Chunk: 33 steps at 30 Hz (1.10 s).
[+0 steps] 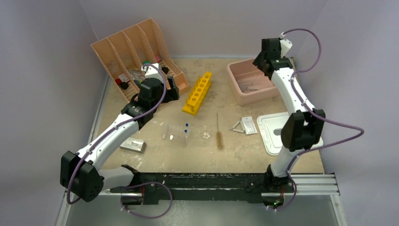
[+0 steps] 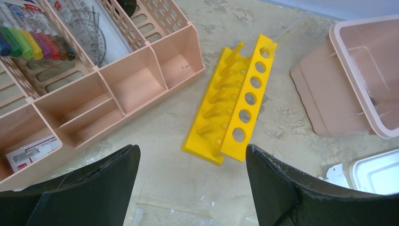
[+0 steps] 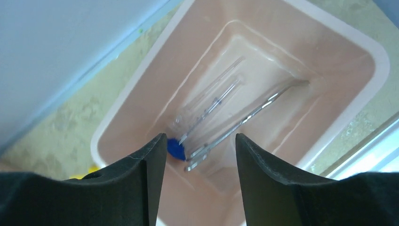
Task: Organize the chemistry lab equipment
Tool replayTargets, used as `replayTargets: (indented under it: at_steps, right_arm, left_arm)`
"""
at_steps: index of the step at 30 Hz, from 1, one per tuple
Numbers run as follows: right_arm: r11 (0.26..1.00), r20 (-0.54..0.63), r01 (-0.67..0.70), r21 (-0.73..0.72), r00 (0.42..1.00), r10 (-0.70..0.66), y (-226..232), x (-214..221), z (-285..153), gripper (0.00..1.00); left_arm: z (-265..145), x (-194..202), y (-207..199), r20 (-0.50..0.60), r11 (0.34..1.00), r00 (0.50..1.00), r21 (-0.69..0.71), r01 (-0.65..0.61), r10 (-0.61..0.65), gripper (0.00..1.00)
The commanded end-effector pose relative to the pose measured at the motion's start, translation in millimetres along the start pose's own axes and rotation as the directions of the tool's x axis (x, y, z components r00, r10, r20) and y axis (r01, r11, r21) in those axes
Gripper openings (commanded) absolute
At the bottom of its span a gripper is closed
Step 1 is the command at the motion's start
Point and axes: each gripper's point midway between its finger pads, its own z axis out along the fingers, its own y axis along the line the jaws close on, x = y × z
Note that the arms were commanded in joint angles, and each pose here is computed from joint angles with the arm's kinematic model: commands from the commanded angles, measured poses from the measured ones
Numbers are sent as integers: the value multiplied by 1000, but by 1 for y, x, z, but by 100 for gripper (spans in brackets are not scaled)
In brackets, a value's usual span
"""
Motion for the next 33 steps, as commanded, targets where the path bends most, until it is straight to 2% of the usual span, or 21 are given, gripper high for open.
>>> replayTargets:
  at_steps: [1, 4, 6, 7, 9, 12, 16, 19, 21, 24, 27, 30, 33]
  right_arm:
    - [939, 44, 253, -233, 967, -249, 30, 2, -46, 57]
    - [843, 87, 372, -389, 926, -369, 54, 20, -88, 59]
    - [697, 107, 440, -566, 878, -467, 75, 50, -117, 61]
    - [623, 109, 438, -648, 863, -494, 81, 66, -131, 61]
    - [523, 93, 398, -754, 853, -514, 86, 93, -151, 62]
    - [484, 69, 383, -787, 834, -548, 81, 121, -163, 63]
    - [502, -11, 347, -792, 814, -580, 74, 150, -170, 61]
    - [561, -80, 342, -754, 800, -595, 62, 176, -165, 47]
    - [590, -116, 345, -730, 789, -604, 56, 195, -162, 43]
    - [648, -180, 352, -676, 773, -608, 49, 223, -154, 42]
    - [702, -217, 416, -578, 751, -624, 40, 245, -142, 45]
    - [773, -339, 448, -450, 714, -612, 19, 269, -124, 47]
    - [814, -407, 425, -397, 713, -570, 4, 292, -113, 46]
  left_arm:
    - [-6, -34, -16, 87, 996, 994, 60, 58, -63, 82]
    - [-7, -36, -17, 93, 996, 993, 65, 62, -68, 82]
    - [-7, -37, -17, 97, 996, 993, 68, 63, -69, 82]
    - [-8, -36, -18, 94, 995, 993, 74, 60, -67, 82]
    - [-9, -35, -19, 91, 995, 994, 80, 54, -61, 81]
    - [-11, -33, -14, 100, 996, 993, 69, 62, -69, 81]
    - [-12, -27, -6, 104, 994, 989, 37, 100, -104, 81]
    - [-11, -25, -6, 94, 993, 989, 38, 108, -111, 81]
    - [-12, -24, -4, 93, 993, 989, 30, 111, -113, 81]
    - [-13, -25, -2, 97, 993, 988, 21, 117, -119, 81]
    - [-14, -25, -2, 97, 993, 989, 20, 114, -115, 81]
    - [-15, -26, -1, 99, 993, 988, 16, 115, -116, 81]
    - [-15, -26, -1, 100, 993, 988, 15, 115, -116, 81]
